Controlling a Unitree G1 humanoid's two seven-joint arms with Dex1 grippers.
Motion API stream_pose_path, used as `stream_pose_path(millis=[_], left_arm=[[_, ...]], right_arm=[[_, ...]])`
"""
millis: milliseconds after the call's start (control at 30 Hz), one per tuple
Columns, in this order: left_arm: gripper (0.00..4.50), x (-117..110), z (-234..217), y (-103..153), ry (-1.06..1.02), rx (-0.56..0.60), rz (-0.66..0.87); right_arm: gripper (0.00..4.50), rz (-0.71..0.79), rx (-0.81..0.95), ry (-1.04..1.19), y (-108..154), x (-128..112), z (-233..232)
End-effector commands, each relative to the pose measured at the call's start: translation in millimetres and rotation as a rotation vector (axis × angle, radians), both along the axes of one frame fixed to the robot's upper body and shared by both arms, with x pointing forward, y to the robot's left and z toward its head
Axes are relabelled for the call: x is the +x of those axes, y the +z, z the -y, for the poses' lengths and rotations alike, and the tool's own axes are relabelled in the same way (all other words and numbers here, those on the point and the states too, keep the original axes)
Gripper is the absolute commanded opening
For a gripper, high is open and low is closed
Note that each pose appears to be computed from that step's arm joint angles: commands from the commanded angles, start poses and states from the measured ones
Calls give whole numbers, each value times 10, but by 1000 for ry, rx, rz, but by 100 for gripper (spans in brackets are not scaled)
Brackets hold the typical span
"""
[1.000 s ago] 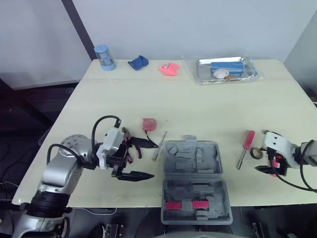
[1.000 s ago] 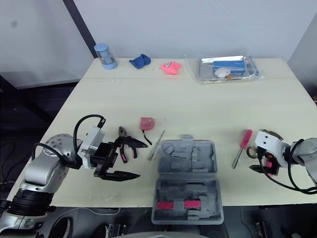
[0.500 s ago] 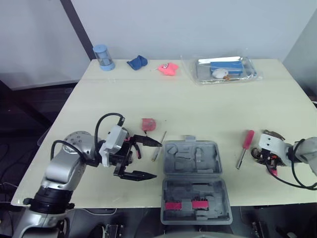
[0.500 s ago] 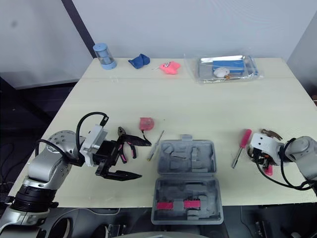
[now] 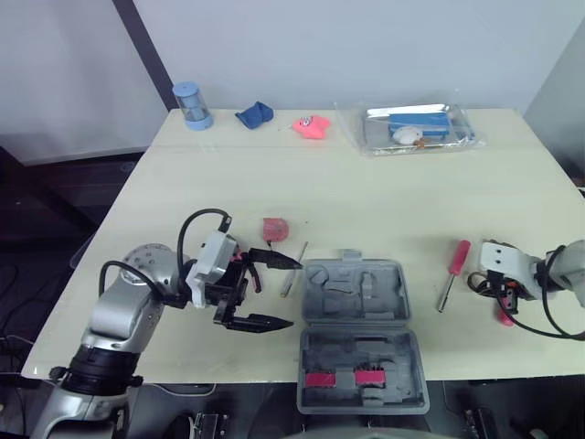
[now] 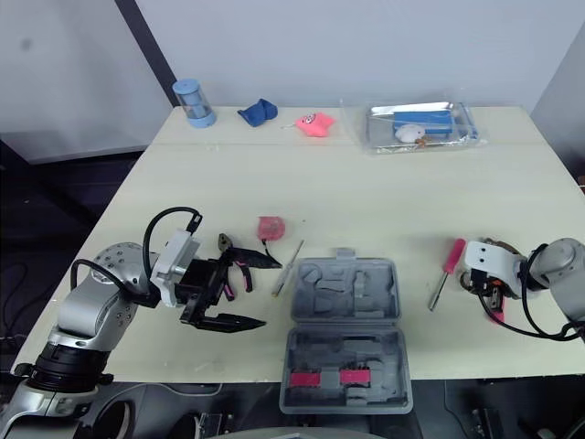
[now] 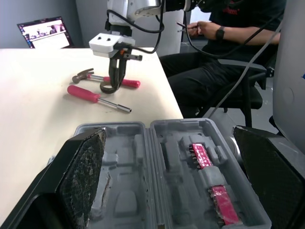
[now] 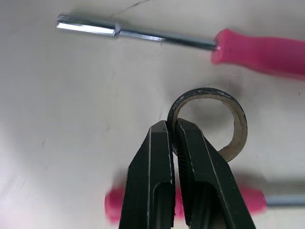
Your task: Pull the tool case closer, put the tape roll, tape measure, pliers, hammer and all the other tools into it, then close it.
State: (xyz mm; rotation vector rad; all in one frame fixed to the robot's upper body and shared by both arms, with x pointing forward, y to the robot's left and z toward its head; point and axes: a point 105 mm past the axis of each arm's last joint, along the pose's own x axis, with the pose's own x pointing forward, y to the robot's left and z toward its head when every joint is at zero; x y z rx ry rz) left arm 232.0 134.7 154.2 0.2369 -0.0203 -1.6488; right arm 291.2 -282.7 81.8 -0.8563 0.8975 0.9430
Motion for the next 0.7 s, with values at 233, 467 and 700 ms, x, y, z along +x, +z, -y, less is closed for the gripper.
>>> stream_pose_path(millis=[233,467,700], left_arm=[[450,13,-160,33,187,-86,26],[450,7,-401,-51,407,-97,17],[450,-74,-539,-100,558,-101,15]], right_arm=[[2,36,-11,303,520,109,-912],[2,47,97,523,698,167,-1892],[2,38,102,641,632,189,-2499]])
